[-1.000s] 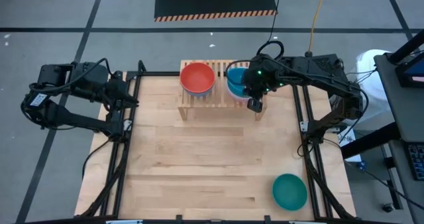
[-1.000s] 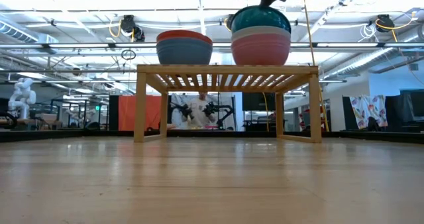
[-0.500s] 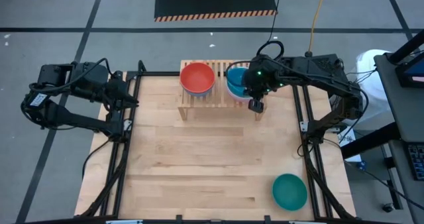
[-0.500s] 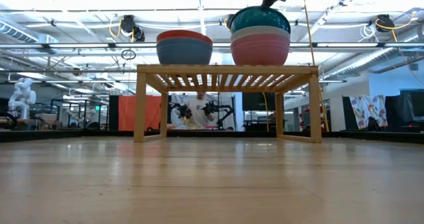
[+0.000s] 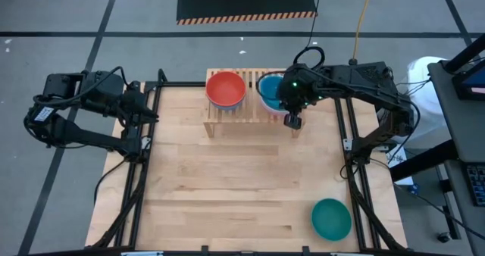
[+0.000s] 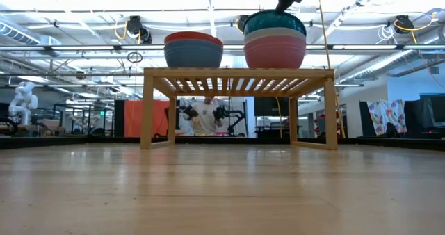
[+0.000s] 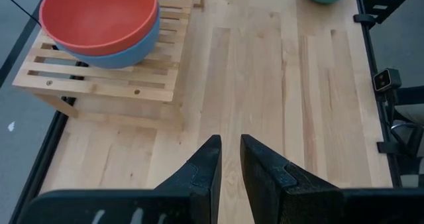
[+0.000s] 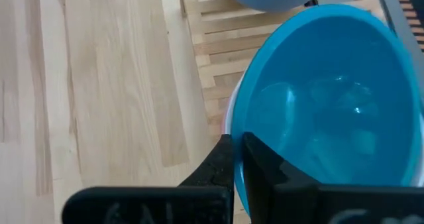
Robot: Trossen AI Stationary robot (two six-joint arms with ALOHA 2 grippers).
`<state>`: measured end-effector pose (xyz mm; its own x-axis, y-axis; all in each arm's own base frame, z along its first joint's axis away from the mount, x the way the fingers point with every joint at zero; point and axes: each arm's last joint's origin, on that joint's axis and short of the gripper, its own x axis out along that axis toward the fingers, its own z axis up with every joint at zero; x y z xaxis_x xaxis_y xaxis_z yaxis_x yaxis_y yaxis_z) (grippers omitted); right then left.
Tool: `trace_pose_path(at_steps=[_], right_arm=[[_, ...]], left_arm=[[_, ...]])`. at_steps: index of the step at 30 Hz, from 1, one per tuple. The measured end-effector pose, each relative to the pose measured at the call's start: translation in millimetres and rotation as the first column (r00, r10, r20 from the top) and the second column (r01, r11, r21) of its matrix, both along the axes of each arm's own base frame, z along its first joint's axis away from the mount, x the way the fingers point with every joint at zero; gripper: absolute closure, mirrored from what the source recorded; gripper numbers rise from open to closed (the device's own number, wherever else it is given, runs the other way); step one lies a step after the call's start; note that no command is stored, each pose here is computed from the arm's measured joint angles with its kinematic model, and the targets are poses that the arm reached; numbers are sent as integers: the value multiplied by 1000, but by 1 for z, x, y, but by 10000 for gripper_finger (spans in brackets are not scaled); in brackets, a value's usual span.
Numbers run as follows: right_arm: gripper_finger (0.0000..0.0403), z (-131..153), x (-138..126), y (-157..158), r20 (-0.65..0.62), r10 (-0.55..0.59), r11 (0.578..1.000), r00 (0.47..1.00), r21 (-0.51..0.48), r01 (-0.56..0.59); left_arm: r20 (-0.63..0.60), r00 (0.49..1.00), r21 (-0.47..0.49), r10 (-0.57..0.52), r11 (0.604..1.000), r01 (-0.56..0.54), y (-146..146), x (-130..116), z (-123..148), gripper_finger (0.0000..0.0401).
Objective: Place and stack bowls onto a shelf
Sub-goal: Stack the blue bowl on top of the white bowl on the shelf
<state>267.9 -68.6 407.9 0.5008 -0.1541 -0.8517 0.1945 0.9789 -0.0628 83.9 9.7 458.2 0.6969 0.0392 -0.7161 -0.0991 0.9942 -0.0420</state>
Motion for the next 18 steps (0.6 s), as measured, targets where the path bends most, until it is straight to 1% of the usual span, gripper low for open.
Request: trace_pose_path(at_steps=[6, 14, 18], right_arm=[[402, -7, 5, -1, -44, 14, 1000, 999, 5, -14], [402, -8, 5, -1, -49, 17, 1000, 999, 11, -17], [388, -7, 6, -1, -37, 17, 999, 999, 32, -16]], left_arm=[[0, 1000, 0, -1, 1000, 1, 0, 0, 0, 338], [0, 1000, 1, -1, 1000, 1, 0, 0, 0, 338], [0, 1000, 1, 0, 1000, 0, 0, 0, 0, 338]])
